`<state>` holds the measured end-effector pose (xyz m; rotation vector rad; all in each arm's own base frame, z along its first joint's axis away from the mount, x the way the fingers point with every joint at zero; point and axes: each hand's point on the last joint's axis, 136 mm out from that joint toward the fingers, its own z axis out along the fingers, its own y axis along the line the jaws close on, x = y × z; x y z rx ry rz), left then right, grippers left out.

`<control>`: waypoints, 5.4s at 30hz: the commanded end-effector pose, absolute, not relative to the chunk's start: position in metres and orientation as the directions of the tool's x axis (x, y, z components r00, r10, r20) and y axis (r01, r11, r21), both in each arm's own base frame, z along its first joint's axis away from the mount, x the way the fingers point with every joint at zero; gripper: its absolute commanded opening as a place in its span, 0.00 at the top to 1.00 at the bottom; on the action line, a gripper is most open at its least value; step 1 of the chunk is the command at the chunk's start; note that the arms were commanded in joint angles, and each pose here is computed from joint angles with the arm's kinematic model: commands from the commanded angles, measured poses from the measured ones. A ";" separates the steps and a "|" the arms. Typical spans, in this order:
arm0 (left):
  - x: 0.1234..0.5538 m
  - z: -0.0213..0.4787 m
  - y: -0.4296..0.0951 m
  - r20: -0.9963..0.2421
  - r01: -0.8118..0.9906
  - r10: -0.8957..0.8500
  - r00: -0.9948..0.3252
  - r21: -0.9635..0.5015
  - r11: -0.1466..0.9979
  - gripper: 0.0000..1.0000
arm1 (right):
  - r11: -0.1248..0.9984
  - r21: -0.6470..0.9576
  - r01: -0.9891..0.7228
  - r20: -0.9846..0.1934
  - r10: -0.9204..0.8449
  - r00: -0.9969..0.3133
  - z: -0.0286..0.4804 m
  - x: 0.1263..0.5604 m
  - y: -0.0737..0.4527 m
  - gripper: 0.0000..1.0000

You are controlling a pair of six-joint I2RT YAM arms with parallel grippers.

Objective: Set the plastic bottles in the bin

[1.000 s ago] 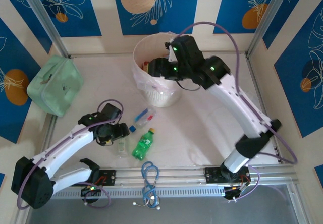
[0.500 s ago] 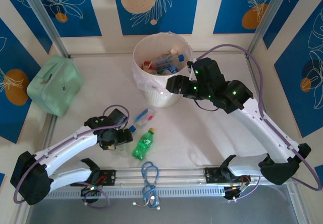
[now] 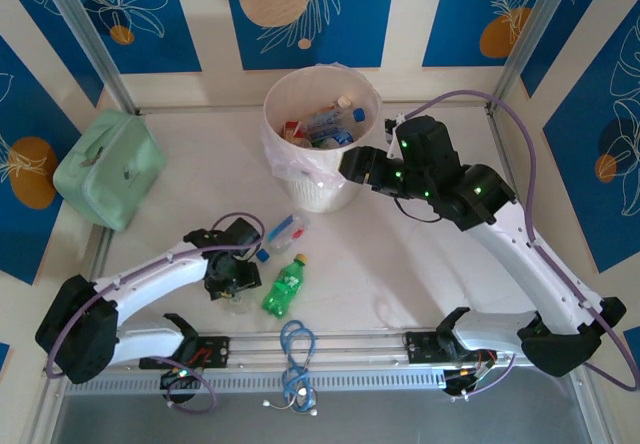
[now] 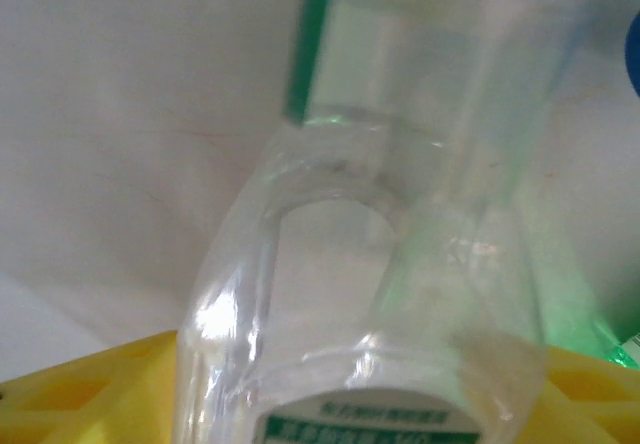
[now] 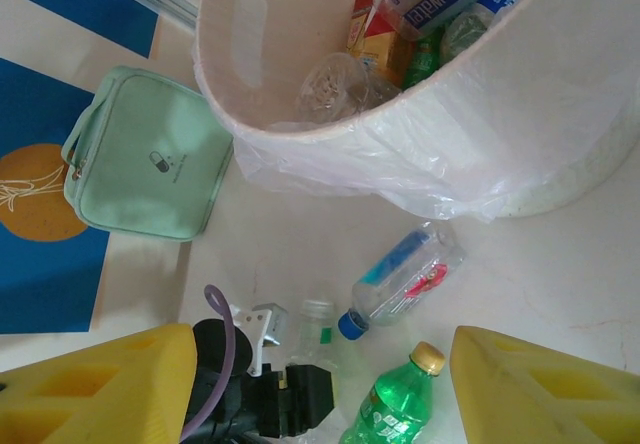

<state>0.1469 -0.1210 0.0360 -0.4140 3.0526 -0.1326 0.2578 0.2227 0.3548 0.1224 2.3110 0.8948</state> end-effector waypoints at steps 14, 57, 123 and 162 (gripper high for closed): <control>0.197 0.162 -0.155 -0.371 -0.013 -0.140 -0.918 -0.326 0.945 0.40 | 0.689 0.700 -0.189 -0.508 0.293 -0.810 0.361 0.248 0.236 0.35; 0.166 0.355 -0.274 -0.623 0.625 0.142 -0.769 -0.686 0.373 0.41 | 0.573 0.705 -0.419 -0.563 0.092 -0.821 0.386 0.236 0.320 0.57; 0.225 0.175 -0.157 -0.394 0.011 -0.167 -0.904 -0.411 0.911 0.11 | 0.635 0.767 -0.096 -0.425 0.390 -0.817 0.378 0.460 0.258 0.28; 0.147 0.081 -0.220 -0.151 0.352 0.323 -0.934 -0.250 0.902 0.08 | 0.698 0.716 -0.018 -0.415 0.405 -0.815 0.312 0.227 0.187 0.25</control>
